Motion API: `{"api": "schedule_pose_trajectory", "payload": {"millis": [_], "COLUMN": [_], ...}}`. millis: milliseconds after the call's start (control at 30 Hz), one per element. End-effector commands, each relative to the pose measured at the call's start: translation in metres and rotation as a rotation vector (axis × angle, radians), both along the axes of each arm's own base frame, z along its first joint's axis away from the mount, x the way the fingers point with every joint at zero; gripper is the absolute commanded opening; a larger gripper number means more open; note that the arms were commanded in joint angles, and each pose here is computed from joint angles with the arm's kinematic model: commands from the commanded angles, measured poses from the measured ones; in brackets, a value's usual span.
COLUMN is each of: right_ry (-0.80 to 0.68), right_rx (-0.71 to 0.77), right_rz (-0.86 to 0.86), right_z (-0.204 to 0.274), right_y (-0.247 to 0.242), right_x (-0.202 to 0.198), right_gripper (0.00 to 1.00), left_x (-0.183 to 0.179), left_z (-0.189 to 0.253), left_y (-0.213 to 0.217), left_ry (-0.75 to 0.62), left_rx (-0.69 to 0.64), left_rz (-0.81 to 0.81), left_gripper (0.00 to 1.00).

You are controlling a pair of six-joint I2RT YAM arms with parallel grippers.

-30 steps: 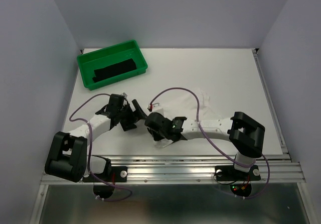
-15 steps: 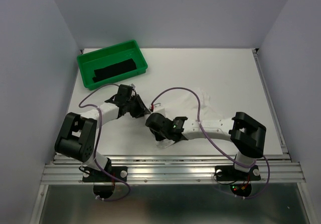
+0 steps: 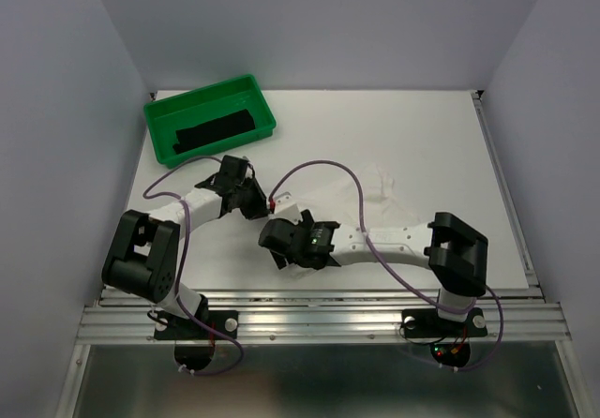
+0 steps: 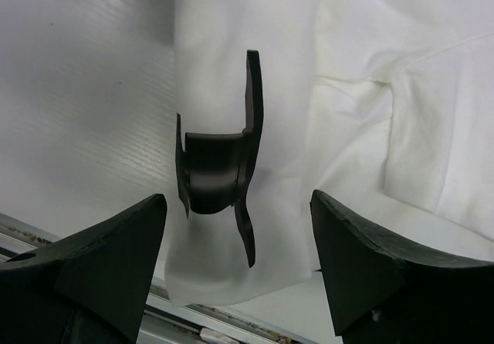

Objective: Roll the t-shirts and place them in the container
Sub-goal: Roll the T-shirt to the center of the board.

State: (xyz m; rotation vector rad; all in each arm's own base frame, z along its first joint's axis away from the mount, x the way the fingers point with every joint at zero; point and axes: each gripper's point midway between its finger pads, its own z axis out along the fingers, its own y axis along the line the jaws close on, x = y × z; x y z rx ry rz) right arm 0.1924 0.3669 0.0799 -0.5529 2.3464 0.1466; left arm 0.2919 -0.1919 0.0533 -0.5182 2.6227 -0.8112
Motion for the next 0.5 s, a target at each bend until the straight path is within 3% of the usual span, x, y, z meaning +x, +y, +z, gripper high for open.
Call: {"api": "schedule_pose_trajectory", "payload": {"millis": [0,467], "right_ry": [-0.104,-0.219], "right_rx": [-0.052,-0.332], "right_rz": [-0.003,0.014], "right_z": [0.018,-0.029], "right_y": [0.007,0.002], "right_x": [0.006,-0.005], "right_gripper": [0.81,0.79], "left_x": [0.005,0.008], "left_z": [0.014,0.014], "left_y": [-0.001,-0.001], "left_ry": [-0.021,-0.013], "left_rx": [0.005,0.016], "left_rz": [0.008,0.010], "left_gripper": [0.00,0.00]}}
